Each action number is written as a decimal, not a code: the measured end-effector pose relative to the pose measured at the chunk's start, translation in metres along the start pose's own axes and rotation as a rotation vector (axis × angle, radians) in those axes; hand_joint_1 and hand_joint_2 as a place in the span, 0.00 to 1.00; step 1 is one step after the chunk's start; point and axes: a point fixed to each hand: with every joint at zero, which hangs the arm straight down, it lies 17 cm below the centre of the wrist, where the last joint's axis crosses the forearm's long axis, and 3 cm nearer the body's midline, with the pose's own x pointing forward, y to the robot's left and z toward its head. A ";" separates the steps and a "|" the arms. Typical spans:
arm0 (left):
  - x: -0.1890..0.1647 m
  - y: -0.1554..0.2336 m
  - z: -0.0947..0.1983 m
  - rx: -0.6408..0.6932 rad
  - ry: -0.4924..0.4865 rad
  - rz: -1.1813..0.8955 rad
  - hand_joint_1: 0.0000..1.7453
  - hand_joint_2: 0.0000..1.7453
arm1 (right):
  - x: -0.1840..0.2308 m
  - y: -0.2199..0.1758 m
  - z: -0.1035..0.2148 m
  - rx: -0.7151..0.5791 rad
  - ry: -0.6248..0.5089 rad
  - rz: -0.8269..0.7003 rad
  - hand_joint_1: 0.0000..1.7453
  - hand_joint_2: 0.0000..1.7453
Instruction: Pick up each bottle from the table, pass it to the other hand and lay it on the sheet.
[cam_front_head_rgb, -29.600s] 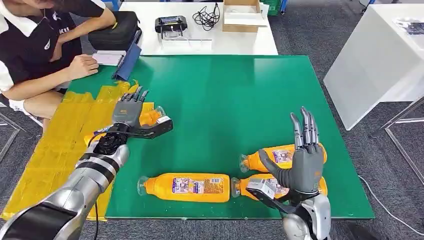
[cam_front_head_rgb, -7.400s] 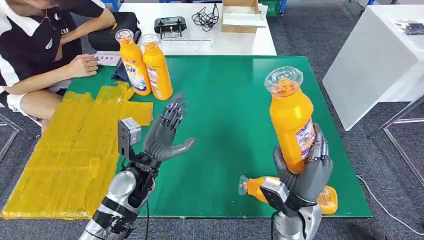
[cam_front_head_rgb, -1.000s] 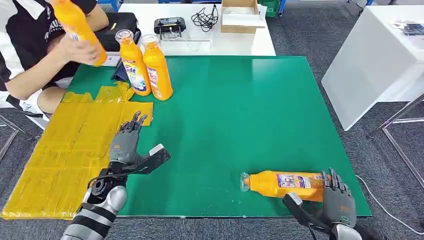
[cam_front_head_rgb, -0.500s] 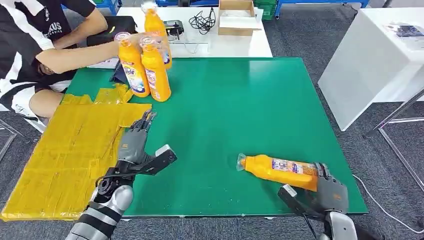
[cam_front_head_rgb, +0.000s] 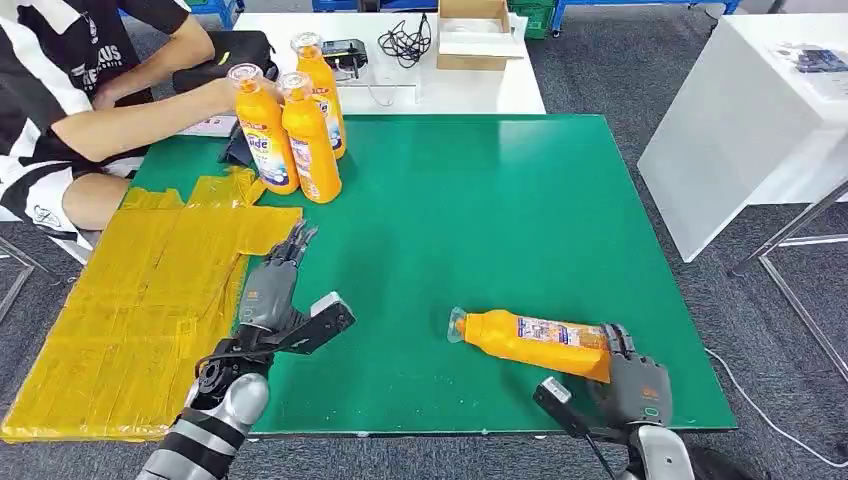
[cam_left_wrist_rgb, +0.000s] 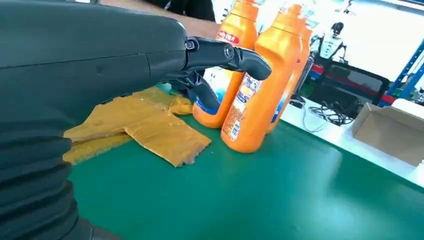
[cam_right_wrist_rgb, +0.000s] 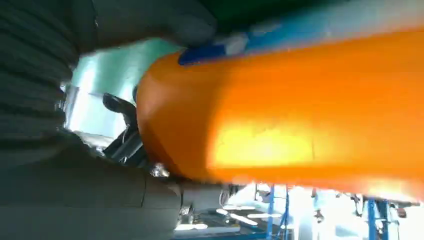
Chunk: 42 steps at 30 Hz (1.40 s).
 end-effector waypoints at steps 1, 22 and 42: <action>0.001 0.001 0.000 0.002 -0.001 0.008 0.00 1.00 | 0.002 -0.003 0.000 -0.010 0.001 -0.018 1.00 1.00; 0.044 -0.020 0.017 -0.107 -0.076 0.428 0.00 1.00 | 0.032 -0.097 -0.003 -0.364 0.021 -0.409 1.00 1.00; 0.111 -0.024 0.023 -0.285 -0.204 0.990 0.00 1.00 | 0.145 -0.113 -0.026 -0.354 -0.229 -0.748 1.00 1.00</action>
